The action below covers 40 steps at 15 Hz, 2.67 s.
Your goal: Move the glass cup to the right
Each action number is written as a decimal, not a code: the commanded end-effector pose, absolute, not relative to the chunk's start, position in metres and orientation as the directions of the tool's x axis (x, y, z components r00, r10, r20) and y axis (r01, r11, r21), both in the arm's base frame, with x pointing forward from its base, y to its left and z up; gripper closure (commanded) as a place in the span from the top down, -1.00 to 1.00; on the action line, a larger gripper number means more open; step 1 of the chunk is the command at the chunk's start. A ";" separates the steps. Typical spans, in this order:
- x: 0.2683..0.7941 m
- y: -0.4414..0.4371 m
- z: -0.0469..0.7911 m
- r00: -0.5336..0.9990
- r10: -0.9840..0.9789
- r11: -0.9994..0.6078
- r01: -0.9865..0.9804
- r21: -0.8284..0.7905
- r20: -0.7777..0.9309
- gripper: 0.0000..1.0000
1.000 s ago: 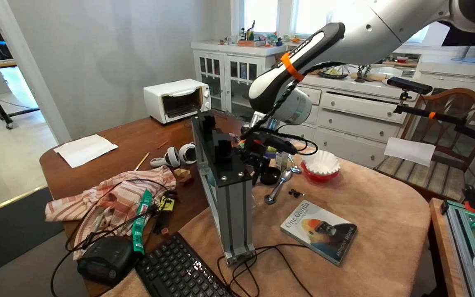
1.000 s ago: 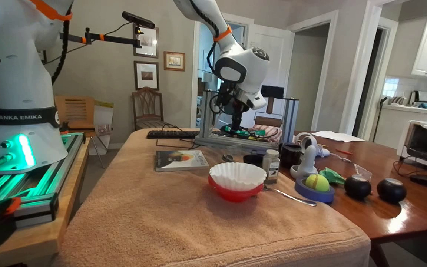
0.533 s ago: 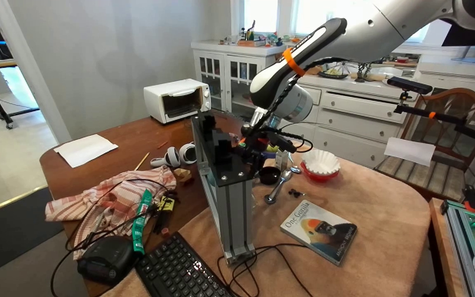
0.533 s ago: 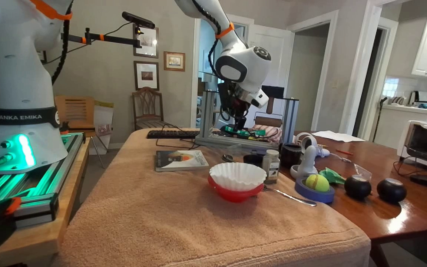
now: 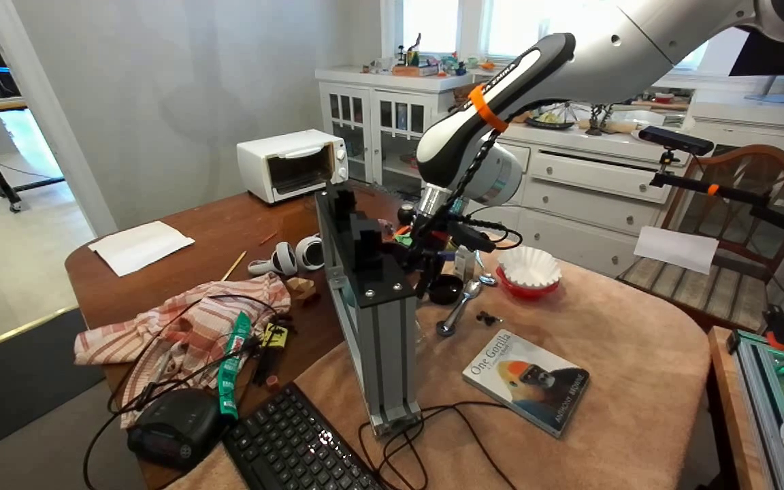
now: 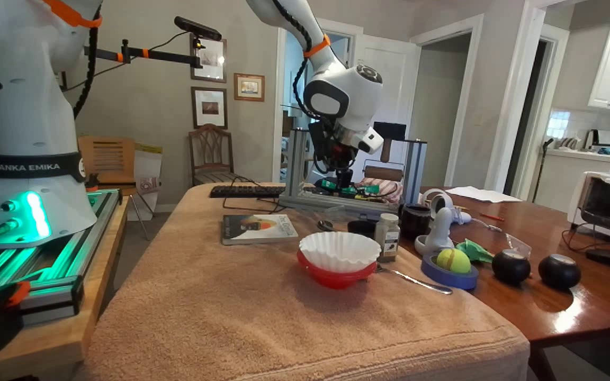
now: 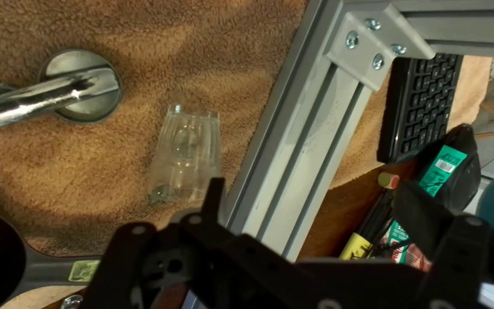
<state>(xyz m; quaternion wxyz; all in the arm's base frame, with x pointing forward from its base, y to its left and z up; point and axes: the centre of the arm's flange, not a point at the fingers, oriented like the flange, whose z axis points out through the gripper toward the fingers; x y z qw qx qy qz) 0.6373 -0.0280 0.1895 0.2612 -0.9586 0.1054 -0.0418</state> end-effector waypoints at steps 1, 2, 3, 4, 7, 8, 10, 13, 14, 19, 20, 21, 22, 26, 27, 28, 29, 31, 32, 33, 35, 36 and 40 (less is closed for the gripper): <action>0.637 -0.029 0.190 0.974 -0.226 -0.841 -0.182 -0.509 0.026 1.00; 0.646 -0.031 0.181 0.974 -0.225 -0.836 -0.196 -0.513 -0.006 1.00; 0.648 -0.031 0.175 0.973 -0.228 -0.841 -0.204 -0.501 -0.012 1.00; 0.650 -0.031 0.167 0.973 -0.229 -0.844 -0.209 -0.494 -0.021 1.00; 0.653 -0.036 0.142 0.972 -0.232 -0.850 -0.225 -0.476 -0.044 1.00; 0.653 -0.036 0.136 0.968 -0.245 -0.853 -0.238 -0.465 -0.046 1.00; 0.657 -0.041 0.128 0.958 -0.281 -0.849 -0.272 -0.453 -0.048 1.00; 0.665 -0.047 0.127 0.936 -0.351 -0.836 -0.324 -0.444 -0.022 1.00; 0.668 -0.047 0.128 0.930 -0.367 -0.833 -0.335 -0.441 -0.014 1.00; 0.676 -0.045 0.126 0.921 -0.390 -0.837 -0.363 -0.410 -0.020 1.00; 0.674 -0.047 0.124 0.922 -0.386 -0.841 -0.367 -0.396 -0.035 1.00; 0.672 -0.050 0.121 0.919 -0.393 -0.844 -0.376 -0.383 -0.036 1.00; 0.671 -0.053 0.117 0.914 -0.403 -0.844 -0.388 -0.370 -0.038 1.00; 0.669 -0.056 0.108 0.897 -0.438 -0.828 -0.430 -0.359 -0.065 1.00; 0.669 -0.054 0.108 0.897 -0.437 -0.827 -0.432 -0.359 -0.072 1.00; 0.669 -0.053 0.108 0.895 -0.438 -0.825 -0.436 -0.360 -0.081 1.00; 0.669 -0.051 0.107 0.895 -0.439 -0.823 -0.438 -0.360 -0.085 1.00; 0.669 -0.049 0.107 0.894 -0.439 -0.822 -0.441 -0.361 -0.093 0.98; 0.669 -0.048 0.107 0.892 -0.441 -0.820 -0.445 -0.361 -0.097 0.75; 0.669 -0.047 0.107 0.892 -0.442 -0.819 -0.446 -0.362 -0.100 0.55; 0.670 -0.047 0.107 0.890 -0.444 -0.817 -0.449 -0.362 -0.104 0.20; 0.670 -0.046 0.107 0.890 -0.445 -0.816 -0.451 -0.363 -0.105 0.05; 0.669 -0.045 0.108 0.888 -0.447 -0.816 -0.453 -0.360 -0.104 -0.36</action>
